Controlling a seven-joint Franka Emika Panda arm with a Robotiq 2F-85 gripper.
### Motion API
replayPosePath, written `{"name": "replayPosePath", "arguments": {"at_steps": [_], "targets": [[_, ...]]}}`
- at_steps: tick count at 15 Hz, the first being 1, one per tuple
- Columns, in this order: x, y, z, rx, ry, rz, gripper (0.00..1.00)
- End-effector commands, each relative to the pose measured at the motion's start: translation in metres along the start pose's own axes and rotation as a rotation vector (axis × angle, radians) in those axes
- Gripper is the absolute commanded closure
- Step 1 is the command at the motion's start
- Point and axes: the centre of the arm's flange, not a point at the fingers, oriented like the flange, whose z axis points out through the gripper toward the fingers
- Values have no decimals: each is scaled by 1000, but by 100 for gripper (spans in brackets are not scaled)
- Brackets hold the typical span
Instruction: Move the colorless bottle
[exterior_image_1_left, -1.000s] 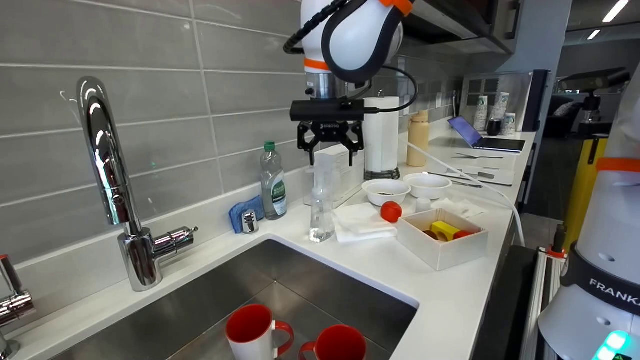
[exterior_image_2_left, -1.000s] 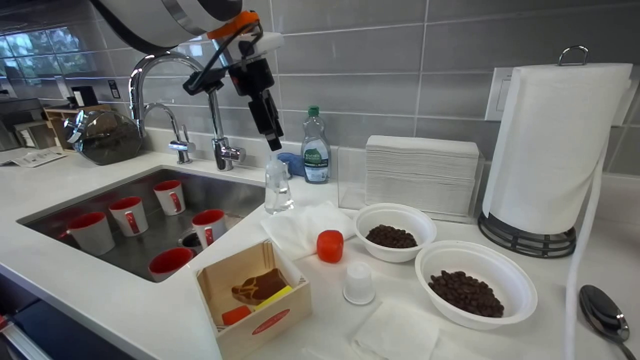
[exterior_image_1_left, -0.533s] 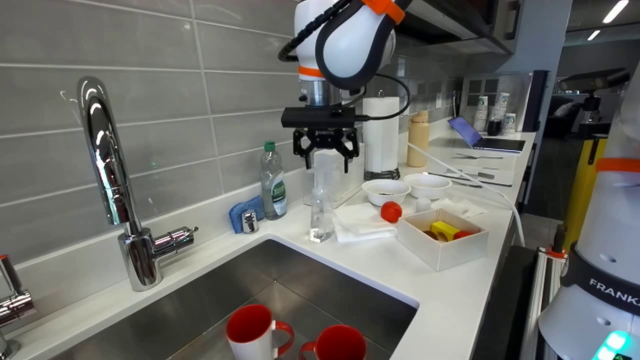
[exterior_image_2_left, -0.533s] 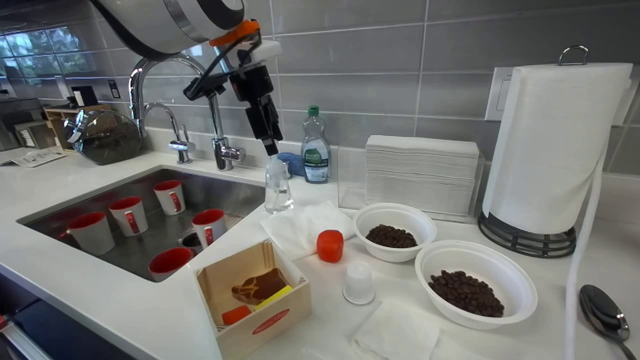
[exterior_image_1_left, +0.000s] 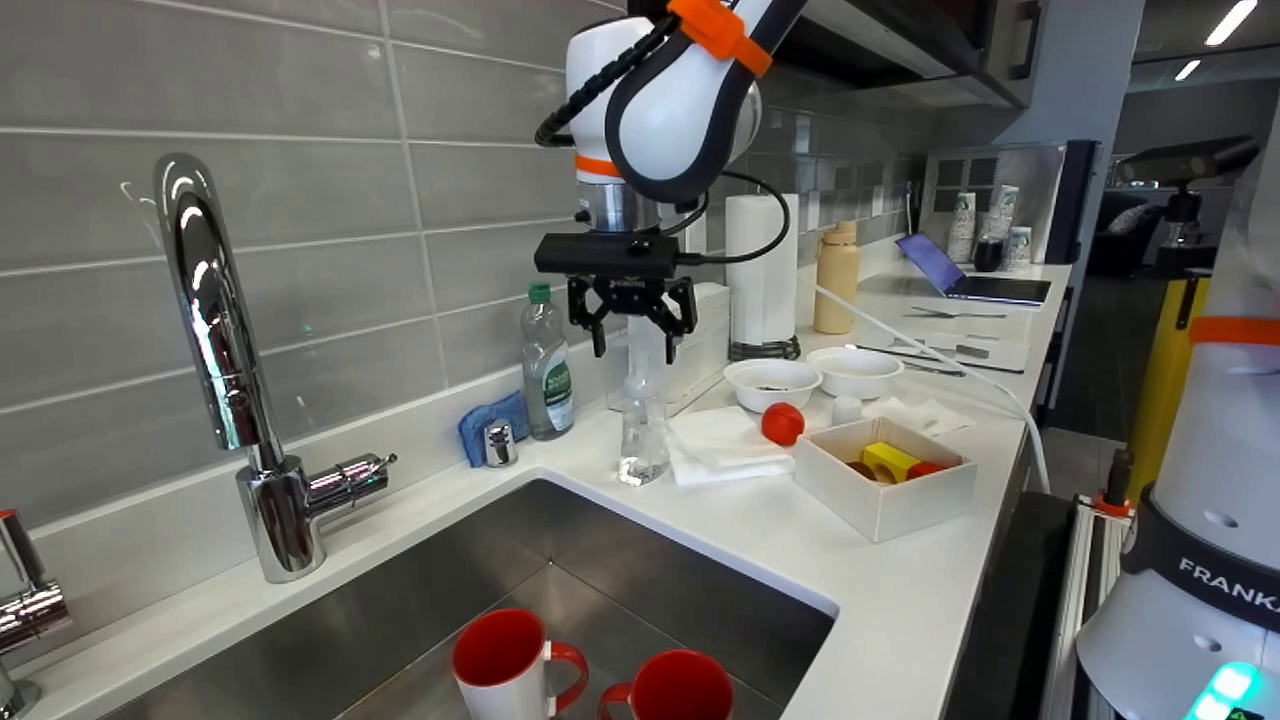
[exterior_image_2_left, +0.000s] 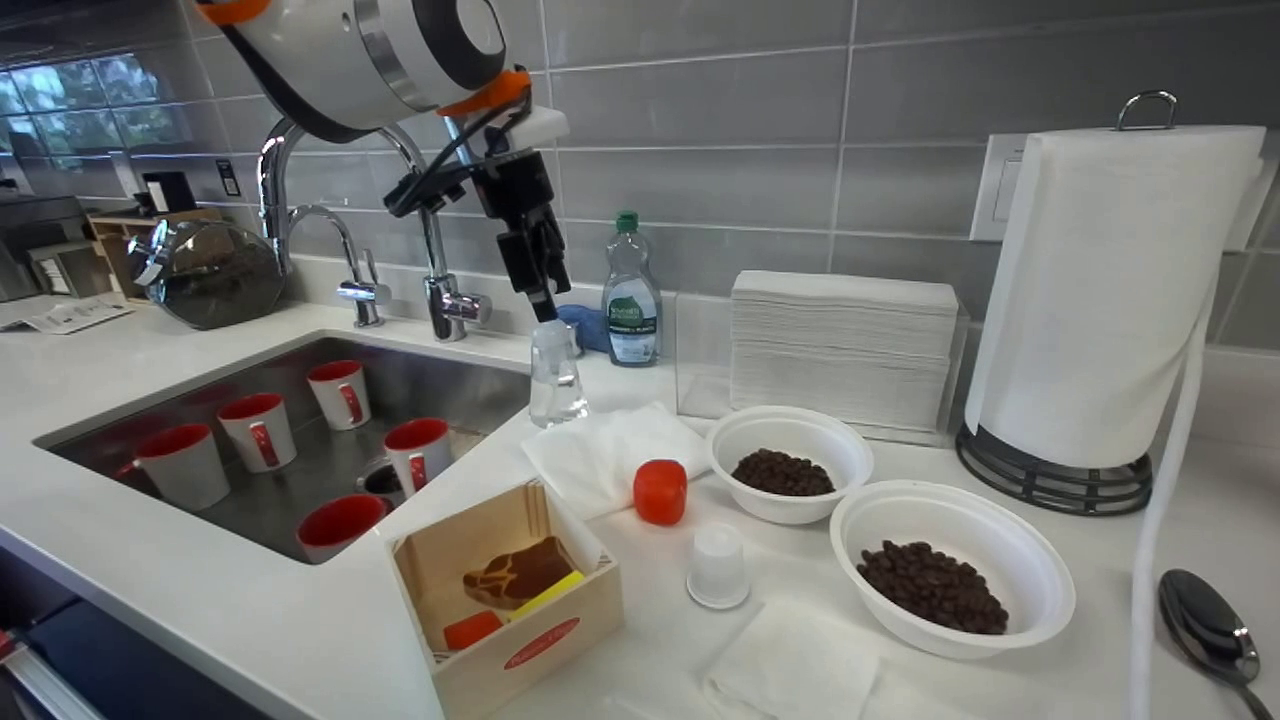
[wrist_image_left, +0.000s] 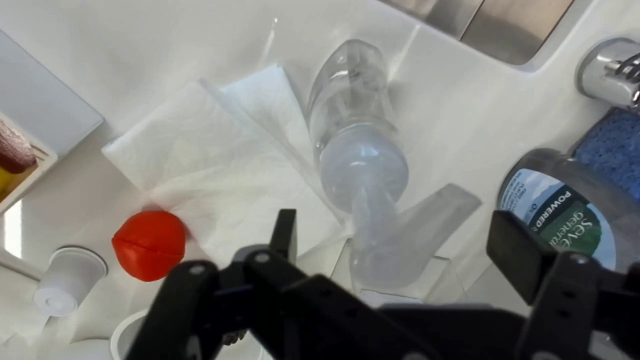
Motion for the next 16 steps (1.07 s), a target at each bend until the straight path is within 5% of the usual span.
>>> {"name": "replayPosePath", "arguments": {"at_steps": [1, 8, 16], "targets": [[-2, -14, 3, 10, 14, 19, 35], [0, -14, 1, 16, 23, 24, 96], [26, -21, -10, 40, 33, 38, 96]]}}
